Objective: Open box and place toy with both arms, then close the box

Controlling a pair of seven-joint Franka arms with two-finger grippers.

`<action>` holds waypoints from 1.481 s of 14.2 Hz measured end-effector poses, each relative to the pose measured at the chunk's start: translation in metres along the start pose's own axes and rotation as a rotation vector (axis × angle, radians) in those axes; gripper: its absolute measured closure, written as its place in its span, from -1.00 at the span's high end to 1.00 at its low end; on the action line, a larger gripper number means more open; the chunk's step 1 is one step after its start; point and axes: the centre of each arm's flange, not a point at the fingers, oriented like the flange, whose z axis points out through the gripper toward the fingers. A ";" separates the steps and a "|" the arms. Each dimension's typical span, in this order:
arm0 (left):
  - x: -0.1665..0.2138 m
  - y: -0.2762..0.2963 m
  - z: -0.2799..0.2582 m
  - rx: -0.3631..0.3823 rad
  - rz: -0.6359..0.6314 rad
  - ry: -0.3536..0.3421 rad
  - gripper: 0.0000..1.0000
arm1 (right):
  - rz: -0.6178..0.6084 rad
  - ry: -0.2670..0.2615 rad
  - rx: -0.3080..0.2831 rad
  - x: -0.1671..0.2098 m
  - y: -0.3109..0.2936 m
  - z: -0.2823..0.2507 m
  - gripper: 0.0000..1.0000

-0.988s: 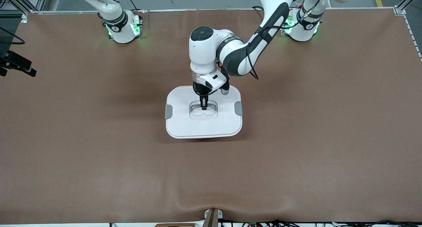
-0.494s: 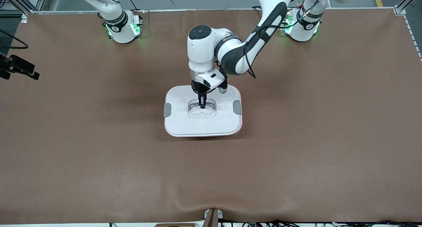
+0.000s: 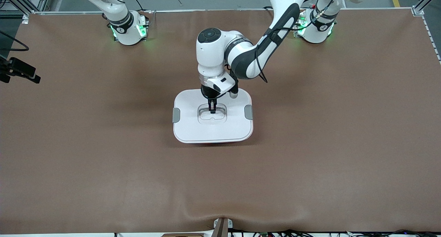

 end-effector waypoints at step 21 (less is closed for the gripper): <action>0.000 -0.008 0.001 -0.002 0.026 0.027 -0.86 | 0.026 0.007 -0.003 0.004 0.015 0.000 1.00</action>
